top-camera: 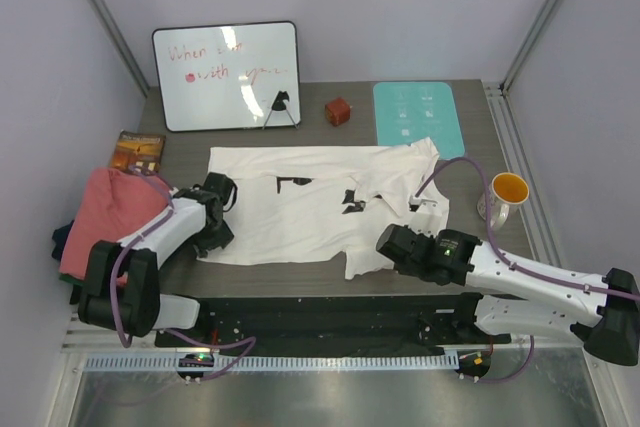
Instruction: Fold and stack the t-shirts
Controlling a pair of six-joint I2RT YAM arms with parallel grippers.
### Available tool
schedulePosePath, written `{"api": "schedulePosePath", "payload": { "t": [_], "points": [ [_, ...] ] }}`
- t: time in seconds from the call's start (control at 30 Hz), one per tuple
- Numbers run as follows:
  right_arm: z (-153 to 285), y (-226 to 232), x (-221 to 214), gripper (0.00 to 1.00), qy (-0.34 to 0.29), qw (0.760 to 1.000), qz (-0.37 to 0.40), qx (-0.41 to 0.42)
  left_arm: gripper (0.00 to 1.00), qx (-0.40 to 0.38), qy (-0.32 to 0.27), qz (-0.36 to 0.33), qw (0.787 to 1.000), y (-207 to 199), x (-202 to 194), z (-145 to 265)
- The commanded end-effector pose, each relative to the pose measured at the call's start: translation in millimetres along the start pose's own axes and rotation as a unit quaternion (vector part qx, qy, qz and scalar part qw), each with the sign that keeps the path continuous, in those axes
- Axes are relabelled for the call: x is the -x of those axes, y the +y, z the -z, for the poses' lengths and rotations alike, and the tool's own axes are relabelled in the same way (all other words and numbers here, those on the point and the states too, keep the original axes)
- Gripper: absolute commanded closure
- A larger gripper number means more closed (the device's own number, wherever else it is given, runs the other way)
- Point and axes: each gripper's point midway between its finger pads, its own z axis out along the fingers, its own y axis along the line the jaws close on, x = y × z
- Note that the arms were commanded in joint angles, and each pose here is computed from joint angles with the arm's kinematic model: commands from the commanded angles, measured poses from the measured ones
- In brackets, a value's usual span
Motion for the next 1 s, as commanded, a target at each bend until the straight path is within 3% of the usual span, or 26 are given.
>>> {"api": "schedulePosePath", "payload": {
  "t": [0.0,0.47,0.73,0.9,0.97],
  "points": [
    [-3,3,4,0.99,-0.012,1.0,-0.001,0.007,0.5,-0.011,0.004,0.028,1.0,3,-2,12],
    [1,10,15,0.99,-0.017,1.0,-0.004,0.017,0.55,-0.002,0.02,0.034,0.999,2,-22,-20],
    [6,13,23,0.99,-0.025,0.999,-0.01,0.022,0.74,0.009,0.013,0.034,0.999,4,-18,-23],
    [8,12,29,0.99,-0.032,0.999,-0.014,0.022,0.98,0.013,0.015,0.035,0.999,4,-20,-26],
    [11,12,33,0.99,-0.037,0.999,-0.015,0.022,1.0,0.011,0.014,0.033,0.999,3,-18,-24]
  ]
}}
